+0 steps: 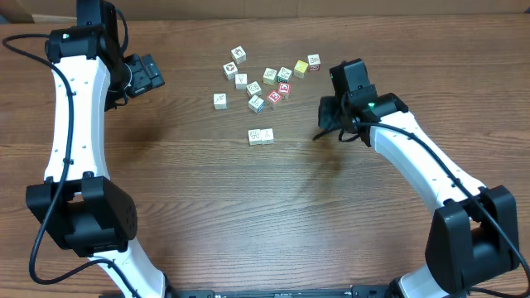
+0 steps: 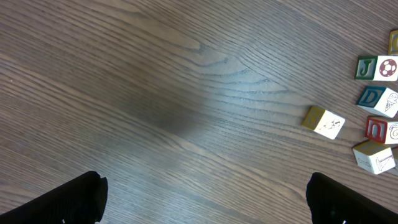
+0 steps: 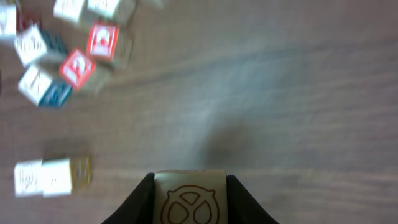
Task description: Form a horizontal line
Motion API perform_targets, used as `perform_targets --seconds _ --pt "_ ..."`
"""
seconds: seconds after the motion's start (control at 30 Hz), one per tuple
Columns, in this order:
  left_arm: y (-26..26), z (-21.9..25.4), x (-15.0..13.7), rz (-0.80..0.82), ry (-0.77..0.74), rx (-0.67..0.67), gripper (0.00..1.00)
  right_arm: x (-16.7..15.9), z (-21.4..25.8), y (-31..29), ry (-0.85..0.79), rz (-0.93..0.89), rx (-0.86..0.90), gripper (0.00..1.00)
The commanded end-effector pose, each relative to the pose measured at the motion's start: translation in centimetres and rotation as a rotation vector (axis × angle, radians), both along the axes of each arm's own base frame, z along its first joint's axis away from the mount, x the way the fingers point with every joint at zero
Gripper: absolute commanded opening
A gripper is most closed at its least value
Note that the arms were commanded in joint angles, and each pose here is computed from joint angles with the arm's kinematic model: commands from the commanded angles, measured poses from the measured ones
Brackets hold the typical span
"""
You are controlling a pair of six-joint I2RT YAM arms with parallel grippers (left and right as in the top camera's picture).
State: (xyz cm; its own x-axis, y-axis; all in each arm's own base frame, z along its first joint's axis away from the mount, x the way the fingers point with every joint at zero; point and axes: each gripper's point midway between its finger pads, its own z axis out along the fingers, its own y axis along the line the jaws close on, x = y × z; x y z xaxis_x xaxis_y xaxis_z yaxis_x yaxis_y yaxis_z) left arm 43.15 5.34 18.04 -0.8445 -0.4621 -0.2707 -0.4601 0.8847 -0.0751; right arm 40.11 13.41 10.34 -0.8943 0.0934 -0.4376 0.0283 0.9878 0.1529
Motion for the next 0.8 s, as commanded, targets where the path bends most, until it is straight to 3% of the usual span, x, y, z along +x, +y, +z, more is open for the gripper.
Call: perform_targets --seconds 0.0,0.33,0.4,0.77 --pt "-0.6 0.4 0.2 -0.006 -0.013 -0.005 1.0 -1.6 -0.7 2.0 0.081 0.032 0.118 0.27" --pt "-0.6 0.4 0.2 -0.006 -0.013 -0.005 1.0 -4.5 -4.2 4.9 0.224 0.078 0.104 0.28" --pt "-0.6 0.4 0.2 -0.006 -0.013 -0.005 1.0 -4.7 -4.4 5.4 0.226 0.091 0.102 0.32" --pt "-0.6 0.4 0.2 -0.006 -0.013 -0.005 1.0 -3.9 -4.3 5.9 0.195 0.042 0.113 0.33"
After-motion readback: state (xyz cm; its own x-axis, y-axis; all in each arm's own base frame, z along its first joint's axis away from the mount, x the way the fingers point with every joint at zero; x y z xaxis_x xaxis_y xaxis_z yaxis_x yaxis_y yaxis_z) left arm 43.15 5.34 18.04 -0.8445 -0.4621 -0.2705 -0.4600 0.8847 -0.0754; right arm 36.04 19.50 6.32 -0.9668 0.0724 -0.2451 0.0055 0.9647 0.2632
